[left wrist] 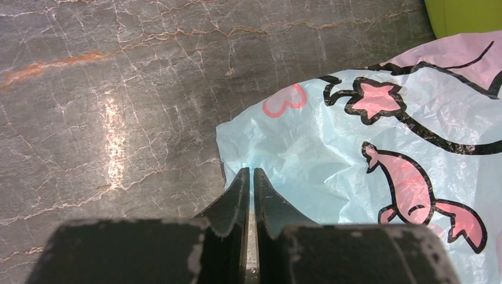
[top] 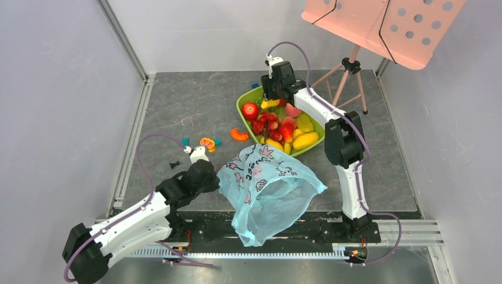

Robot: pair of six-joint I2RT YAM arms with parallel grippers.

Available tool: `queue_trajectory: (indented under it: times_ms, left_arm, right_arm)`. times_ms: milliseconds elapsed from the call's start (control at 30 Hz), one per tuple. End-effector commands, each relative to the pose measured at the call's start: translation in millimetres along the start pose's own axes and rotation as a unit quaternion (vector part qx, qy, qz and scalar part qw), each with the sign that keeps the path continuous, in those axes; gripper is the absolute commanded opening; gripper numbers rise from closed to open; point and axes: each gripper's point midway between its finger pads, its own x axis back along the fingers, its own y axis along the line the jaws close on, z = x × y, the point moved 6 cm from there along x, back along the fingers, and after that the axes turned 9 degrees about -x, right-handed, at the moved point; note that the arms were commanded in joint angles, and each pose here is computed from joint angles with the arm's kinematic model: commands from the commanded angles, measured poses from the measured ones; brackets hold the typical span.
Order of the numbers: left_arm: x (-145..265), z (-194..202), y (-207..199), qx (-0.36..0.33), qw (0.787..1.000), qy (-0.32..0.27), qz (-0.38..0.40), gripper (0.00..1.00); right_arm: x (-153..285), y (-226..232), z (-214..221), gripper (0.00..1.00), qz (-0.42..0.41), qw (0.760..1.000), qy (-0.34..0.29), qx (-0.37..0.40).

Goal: Take the fake fruits out of the plastic bag

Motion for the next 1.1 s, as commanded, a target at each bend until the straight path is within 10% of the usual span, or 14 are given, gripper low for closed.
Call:
queue_trajectory:
  times_ms: [0, 133, 400, 1067]
  left_arm:
    - [0, -2, 2, -0.020, 1.000, -0.006, -0.004, 0.12]
    - [2, -4, -1, -0.018, 1.000, -0.004, 0.004, 0.15]
    - [12, -15, -10, 0.003, 1.000, -0.014, 0.024, 0.48]
    - [46, -45, -30, 0.029, 0.995, -0.037, 0.086, 0.64]
  right_arm:
    - [-3, 13, -9, 0.36, -0.029, 0.999, -0.030, 0.011]
    - [-1, 13, -6, 0.69, -0.033, 0.999, -0.026, 0.019]
    - [44, 14, -32, 0.98, -0.043, 0.996, -0.069, 0.032]
    - [258, -16, 24, 0.98, -0.077, 0.984, -0.161, 0.018]
